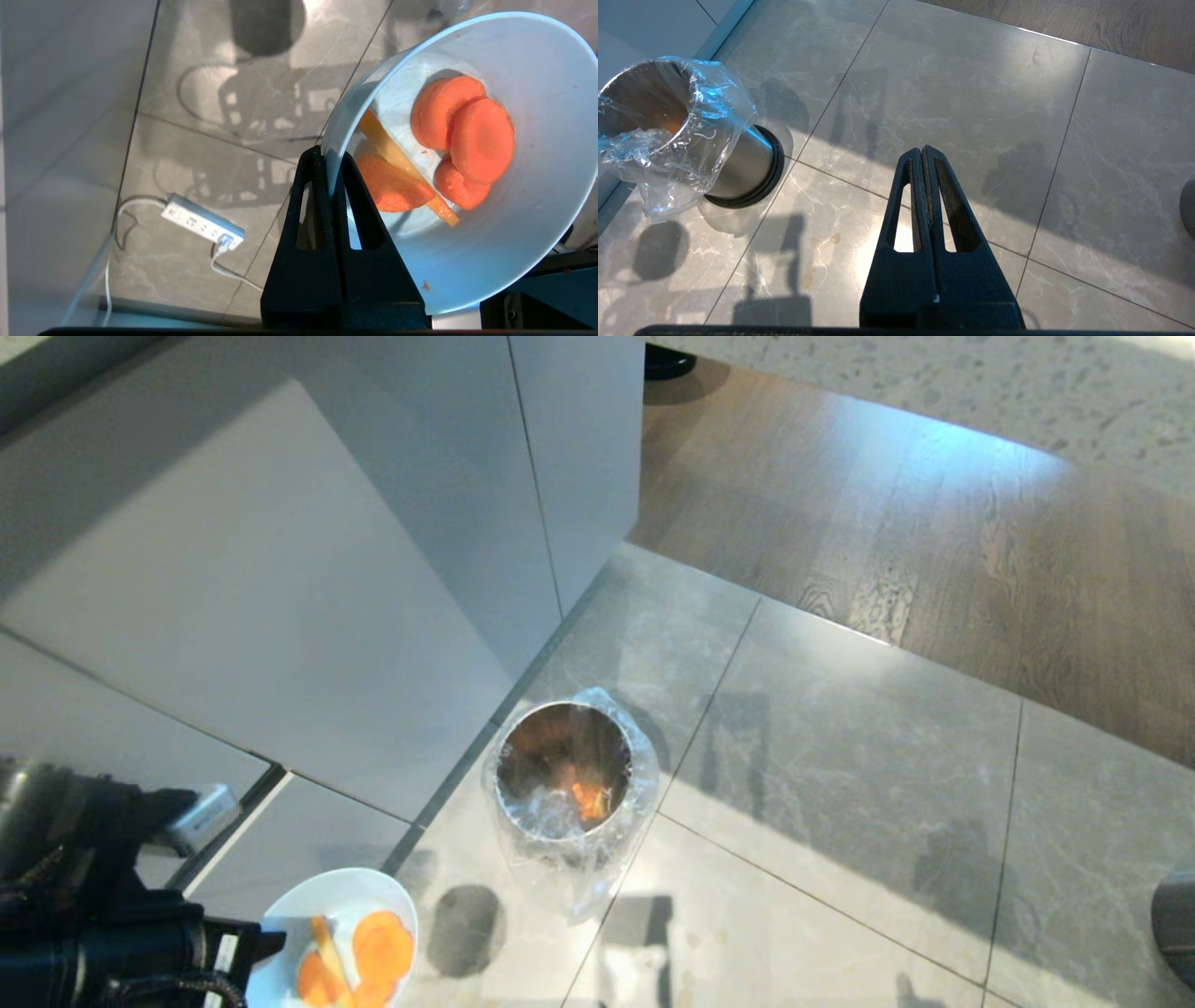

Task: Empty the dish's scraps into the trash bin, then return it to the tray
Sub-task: Move the bowl over the trash can

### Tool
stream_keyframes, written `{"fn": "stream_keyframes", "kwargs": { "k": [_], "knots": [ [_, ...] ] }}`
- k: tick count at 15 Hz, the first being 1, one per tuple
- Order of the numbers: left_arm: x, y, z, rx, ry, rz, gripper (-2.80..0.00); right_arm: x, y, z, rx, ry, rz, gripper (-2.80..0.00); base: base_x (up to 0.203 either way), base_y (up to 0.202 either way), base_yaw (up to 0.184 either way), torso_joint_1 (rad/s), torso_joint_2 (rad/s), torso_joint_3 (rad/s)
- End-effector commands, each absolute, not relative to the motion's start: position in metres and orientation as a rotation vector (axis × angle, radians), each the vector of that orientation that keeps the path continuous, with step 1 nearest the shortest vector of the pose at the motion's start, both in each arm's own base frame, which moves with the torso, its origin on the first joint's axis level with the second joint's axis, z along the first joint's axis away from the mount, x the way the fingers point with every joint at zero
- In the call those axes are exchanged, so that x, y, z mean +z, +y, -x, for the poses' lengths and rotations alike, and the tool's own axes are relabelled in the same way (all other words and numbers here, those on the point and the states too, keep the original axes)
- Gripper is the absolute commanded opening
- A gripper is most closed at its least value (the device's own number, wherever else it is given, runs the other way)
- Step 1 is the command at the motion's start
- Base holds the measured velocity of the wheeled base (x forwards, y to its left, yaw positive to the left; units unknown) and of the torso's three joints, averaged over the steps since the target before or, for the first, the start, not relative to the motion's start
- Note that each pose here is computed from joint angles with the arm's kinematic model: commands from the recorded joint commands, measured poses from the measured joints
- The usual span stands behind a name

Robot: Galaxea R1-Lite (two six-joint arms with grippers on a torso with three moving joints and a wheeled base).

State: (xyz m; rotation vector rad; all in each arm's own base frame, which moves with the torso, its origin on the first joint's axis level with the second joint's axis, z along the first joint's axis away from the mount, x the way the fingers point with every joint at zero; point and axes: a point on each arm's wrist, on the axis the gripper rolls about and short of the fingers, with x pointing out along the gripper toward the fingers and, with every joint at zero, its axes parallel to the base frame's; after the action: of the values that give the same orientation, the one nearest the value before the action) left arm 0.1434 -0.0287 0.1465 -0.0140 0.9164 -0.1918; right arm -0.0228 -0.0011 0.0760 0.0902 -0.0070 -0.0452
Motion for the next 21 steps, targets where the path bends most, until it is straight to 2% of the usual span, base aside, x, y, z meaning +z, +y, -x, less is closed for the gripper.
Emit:
{"fn": "stream_keyframes", "kwargs": {
  "k": [1, 6, 10, 16, 21],
  "knots": [
    [0.143, -0.041, -0.149, -0.25, 0.925, -0.026, -2.8, 0.076, -0.001, 0.023, -0.046, -0.008, -0.091, -2.8, 0.0, 0.0, 0.0, 0.0, 0.0, 0.0],
    [0.129, -0.075, -0.175, -0.329, 0.859, -0.119, -2.8, 0.076, -0.001, 0.023, -0.044, -0.008, -0.091, -2.8, 0.0, 0.0, 0.0, 0.0, 0.0, 0.0],
    [0.114, -0.093, -0.199, -0.247, 0.731, -0.202, -2.8, 0.076, -0.001, 0.023, -0.044, -0.008, -0.091, -2.8, 0.0, 0.0, 0.0, 0.009, 0.0, 0.002],
    [0.106, -0.11, -0.229, -0.257, 0.595, -0.182, -2.8, 0.076, -0.001, 0.023, -0.044, -0.008, -0.091, -2.8, 0.0, 0.0, 0.0, 0.004, 0.0, 0.001],
    [0.107, -0.11, -0.23, -0.261, 0.578, -0.202, -2.8, 0.076, -0.001, 0.023, -0.046, -0.008, -0.091, -2.8, 0.0, 0.0, 0.0, 0.0, 0.0, 0.0]
  ]
}}
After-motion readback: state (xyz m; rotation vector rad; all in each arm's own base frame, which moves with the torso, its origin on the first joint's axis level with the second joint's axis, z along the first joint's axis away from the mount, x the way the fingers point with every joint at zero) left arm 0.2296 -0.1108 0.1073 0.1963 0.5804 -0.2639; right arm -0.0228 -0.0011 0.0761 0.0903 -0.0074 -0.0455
